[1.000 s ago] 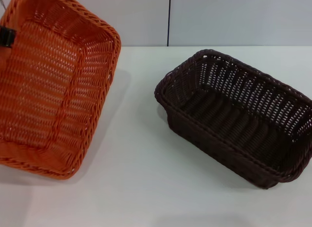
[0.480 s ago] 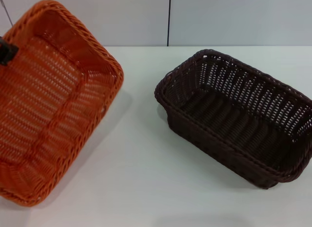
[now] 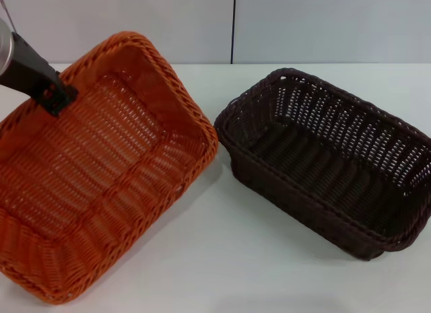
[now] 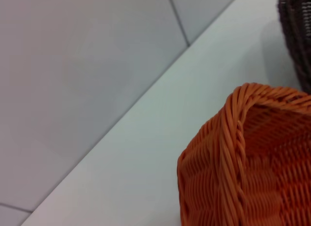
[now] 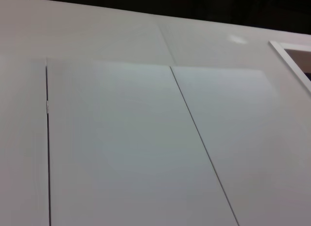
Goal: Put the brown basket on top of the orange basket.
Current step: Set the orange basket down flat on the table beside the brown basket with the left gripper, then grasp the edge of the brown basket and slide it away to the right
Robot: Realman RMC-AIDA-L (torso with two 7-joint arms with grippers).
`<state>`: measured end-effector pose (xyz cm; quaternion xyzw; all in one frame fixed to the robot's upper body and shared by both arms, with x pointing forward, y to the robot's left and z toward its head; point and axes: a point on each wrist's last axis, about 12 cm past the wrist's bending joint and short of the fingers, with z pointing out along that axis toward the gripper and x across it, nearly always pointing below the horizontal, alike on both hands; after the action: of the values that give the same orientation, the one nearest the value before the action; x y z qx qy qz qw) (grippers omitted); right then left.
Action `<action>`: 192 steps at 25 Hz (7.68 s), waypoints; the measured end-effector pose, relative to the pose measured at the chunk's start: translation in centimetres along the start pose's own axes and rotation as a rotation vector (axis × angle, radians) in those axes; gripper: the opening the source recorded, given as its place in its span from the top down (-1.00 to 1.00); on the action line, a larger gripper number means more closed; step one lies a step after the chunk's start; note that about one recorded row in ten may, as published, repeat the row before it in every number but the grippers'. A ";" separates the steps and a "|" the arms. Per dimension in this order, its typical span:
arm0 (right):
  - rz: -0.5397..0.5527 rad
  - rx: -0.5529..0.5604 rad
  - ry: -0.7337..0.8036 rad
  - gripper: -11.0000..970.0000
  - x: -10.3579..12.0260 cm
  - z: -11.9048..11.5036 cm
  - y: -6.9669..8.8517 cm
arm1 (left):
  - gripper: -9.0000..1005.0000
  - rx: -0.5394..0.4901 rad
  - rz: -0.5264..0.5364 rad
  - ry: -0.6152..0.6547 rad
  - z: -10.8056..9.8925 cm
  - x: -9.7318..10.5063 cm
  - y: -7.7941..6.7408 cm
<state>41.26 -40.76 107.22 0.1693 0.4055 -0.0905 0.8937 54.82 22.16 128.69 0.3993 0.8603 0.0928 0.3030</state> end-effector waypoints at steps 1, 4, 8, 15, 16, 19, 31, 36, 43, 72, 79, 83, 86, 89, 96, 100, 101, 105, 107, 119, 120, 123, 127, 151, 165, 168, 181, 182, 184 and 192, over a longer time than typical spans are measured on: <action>-0.002 0.007 0.015 -0.56 0.2 0.0 -0.1 | 0.64 0.001 0.010 0.004 -0.1 0.0 -0.1; 0.000 0.015 0.031 -0.56 0.4 0.0 -0.2 | 0.64 0.003 0.012 0.013 -0.2 0.4 -0.1; 0.002 0.012 0.044 -0.56 0.5 -0.2 -0.1 | 0.65 0.011 0.058 0.031 -0.3 0.9 -0.3; 0.014 0.019 0.062 -0.56 0.6 -0.8 0.0 | 0.65 0.027 0.129 0.046 -0.1 1.1 -0.5; 0.020 0.014 0.075 -0.56 0.7 -1.0 0.2 | 0.65 0.031 0.141 0.049 0.0 1.1 -0.6; 0.027 0.014 0.084 -0.56 0.8 -1.2 0.3 | 0.65 0.039 0.161 0.055 0.2 1.2 -0.7; 0.061 0.026 0.106 -0.56 1.1 -1.9 0.9 | 0.65 0.118 0.436 0.011 1.0 0.1 -3.3; 0.062 0.020 0.101 -0.56 1.0 -2.0 0.9 | 0.65 0.144 0.528 0.007 1.1 -0.4 -4.4; 0.061 0.024 0.116 -0.56 0.8 -2.7 0.7 | 0.65 0.175 0.577 0.022 1.6 -0.5 -5.3; 0.041 0.027 0.112 -0.56 0.1 -3.5 0.1 | 0.65 0.264 0.720 -0.031 3.9 -4.6 -8.1; 0.029 0.031 0.105 -0.56 0.0 -3.3 -0.2 | 0.65 0.261 0.743 -0.045 4.4 -6.2 -8.6; 0.021 0.028 0.101 -0.56 0.0 -3.1 -0.3 | 0.65 0.259 0.748 -0.048 4.6 -6.6 -8.7; 0.019 0.029 0.099 -0.56 -0.1 -3.0 -0.4 | 0.65 0.262 0.750 -0.044 5.0 -7.2 -8.8; 0.011 0.032 0.097 -0.56 -0.1 -3.0 -0.6 | 0.65 0.265 0.754 -0.045 5.0 -7.3 -9.0; 0.005 0.042 0.114 -0.56 0.0 -2.9 -0.8 | 0.65 0.299 0.758 -0.058 5.3 -7.7 -9.5; -0.002 0.044 0.123 -0.56 0.1 -2.8 -1.0 | 0.65 0.304 0.761 -0.053 5.5 -7.9 -9.5; -0.004 0.047 0.130 -0.56 0.2 -2.8 -1.1 | 0.65 0.308 0.760 -0.045 5.7 -8.0 -9.5; -0.010 0.050 0.134 -0.56 0.2 -2.8 -1.2 | 0.65 0.308 0.762 -0.044 5.7 -8.2 -9.5; -0.024 0.045 0.134 -0.56 0.2 -2.7 -1.2 | 0.65 0.311 0.761 -0.043 6.0 -8.3 -9.6; -0.027 0.029 0.144 -0.56 0.6 -2.5 -0.8 | 0.65 0.288 0.706 -0.076 6.6 -8.8 -9.7; -0.027 0.029 0.144 -0.56 0.6 -2.5 -0.8 | 0.65 0.288 0.706 -0.076 6.6 -8.8 -9.7; -0.029 0.024 0.138 -0.56 0.5 -2.4 -0.8 | 0.64 0.265 0.704 -0.082 6.9 -9.1 -9.9; -0.030 0.019 0.131 -0.56 0.4 -2.3 -0.8 | 0.58 0.224 0.714 -0.077 7.1 -9.1 -9.8; -0.025 0.022 0.138 -0.56 0.6 -2.1 -0.7 | -0.44 -0.294 0.210 -0.706 -1.0 -7.2 -3.2; -0.010 0.015 0.191 -0.56 1.7 -1.6 -0.2 | -0.45 -0.647 -0.347 -1.162 -1.3 4.4 0.4; -0.001 0.005 0.196 -0.56 1.9 -1.5 0.1 | -0.45 -0.630 -0.484 -1.142 1.0 7.4 0.7; -0.021 -0.094 0.149 -0.55 1.7 -0.5 1.3 | -0.46 -0.600 -0.869 -1.089 14.8 23.4 -7.4; -0.021 -0.094 0.149 -0.55 1.7 -0.5 1.3 | -0.45 -0.600 -0.869 -1.089 14.8 23.4 -7.4; -0.036 -0.098 0.139 -0.55 1.6 -0.6 1.3 | -0.45 -0.605 -0.852 -1.040 15.1 24.4 -7.7; -0.026 -0.106 0.138 -0.55 1.7 -0.6 1.6 | -0.44 -0.616 -0.849 -1.024 15.0 25.0 -7.6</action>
<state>42.43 -39.10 105.97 0.1224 0.4725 -0.0685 0.8701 46.48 34.41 102.50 -0.0783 0.6265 0.0070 0.7754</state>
